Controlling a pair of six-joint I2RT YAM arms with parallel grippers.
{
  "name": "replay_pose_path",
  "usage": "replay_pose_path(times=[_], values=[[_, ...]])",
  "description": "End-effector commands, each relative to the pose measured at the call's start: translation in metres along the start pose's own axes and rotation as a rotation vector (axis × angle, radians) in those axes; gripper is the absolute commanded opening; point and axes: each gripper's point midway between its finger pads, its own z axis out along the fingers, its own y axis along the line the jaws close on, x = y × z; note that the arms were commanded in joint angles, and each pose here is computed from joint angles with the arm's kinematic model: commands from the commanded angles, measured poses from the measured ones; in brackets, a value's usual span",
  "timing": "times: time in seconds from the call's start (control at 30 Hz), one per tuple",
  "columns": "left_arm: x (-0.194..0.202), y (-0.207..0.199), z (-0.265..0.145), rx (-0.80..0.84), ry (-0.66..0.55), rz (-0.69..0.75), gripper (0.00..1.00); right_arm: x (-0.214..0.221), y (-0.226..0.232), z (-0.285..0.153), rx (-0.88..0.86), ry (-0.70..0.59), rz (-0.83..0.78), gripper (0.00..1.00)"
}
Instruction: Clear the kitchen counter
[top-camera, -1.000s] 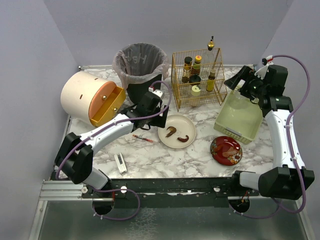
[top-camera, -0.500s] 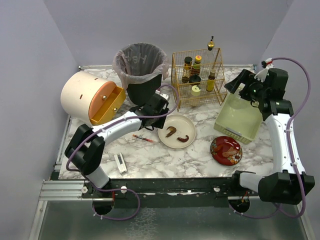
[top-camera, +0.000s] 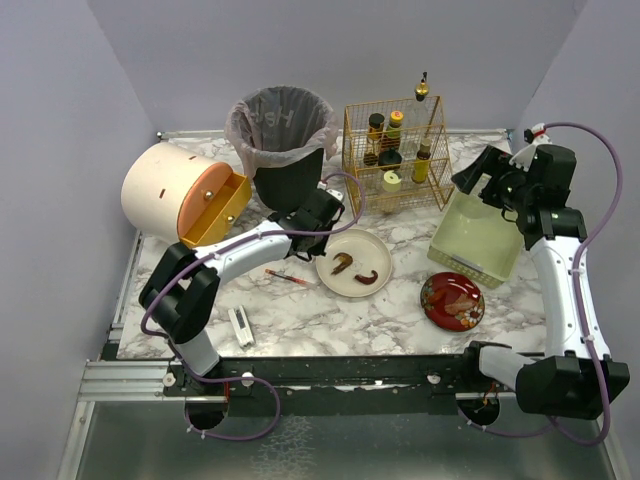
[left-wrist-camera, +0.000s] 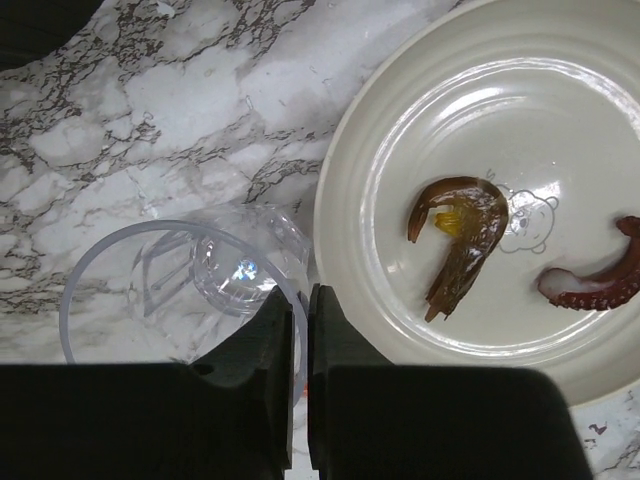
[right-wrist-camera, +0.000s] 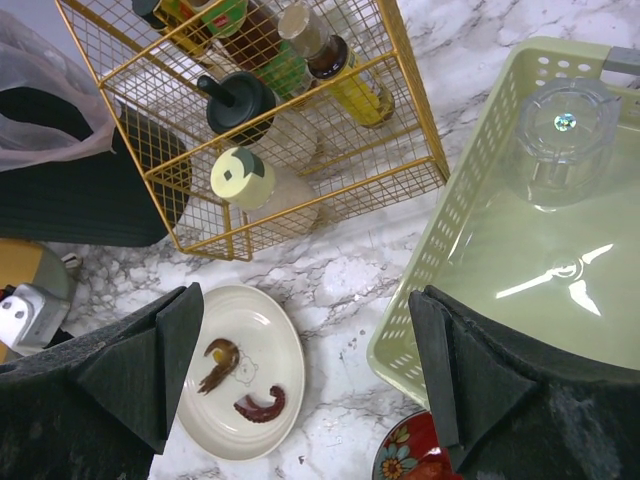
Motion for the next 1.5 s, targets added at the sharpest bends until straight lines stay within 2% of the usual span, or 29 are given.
replay_pose_path(times=[0.0, 0.2, 0.4, 0.6, 0.73, 0.9, 1.2, 1.33, 1.47], values=[[-0.015, 0.008, -0.011, -0.054, -0.029, 0.008, 0.02, -0.002, -0.004, -0.012, 0.035, -0.033, -0.01, 0.91], [-0.045, 0.016, -0.048, -0.078, -0.107, -0.01, 0.0, -0.015, -0.001, -0.023, 0.041, -0.09, -0.017, 0.92], [-0.094, 0.019, -0.115, -0.042, -0.274, -0.051, 0.0, -0.023, 0.017, -0.032, -0.038, -0.125, -0.029, 0.93], [-0.143, 0.001, -0.179, 0.123, -0.457, -0.118, 0.0, -0.022, 0.064, -0.04, -0.295, -0.1, -0.022, 0.96], [-0.169, -0.004, -0.213, 0.198, -0.606, -0.185, 0.0, -0.019, 0.1, -0.048, -0.522, -0.07, 0.063, 0.98], [-0.185, -0.01, -0.229, 0.286, -0.722, -0.266, 0.0, -0.01, 0.126, -0.053, -0.755, -0.028, 0.221, 0.99], [-0.195, -0.064, -0.266, 0.695, -0.824, -0.31, 0.0, -0.007, 0.175, -0.064, -0.859, -0.087, 0.303, 0.99], [-0.195, -0.074, -0.282, 0.811, -0.875, -0.329, 0.0, -0.015, 0.183, -0.076, -0.956, -0.132, 0.374, 1.0], [-0.197, -0.081, -0.292, 0.89, -0.909, -0.337, 0.0, -0.014, 0.187, -0.077, -0.991, -0.122, 0.37, 1.0]])
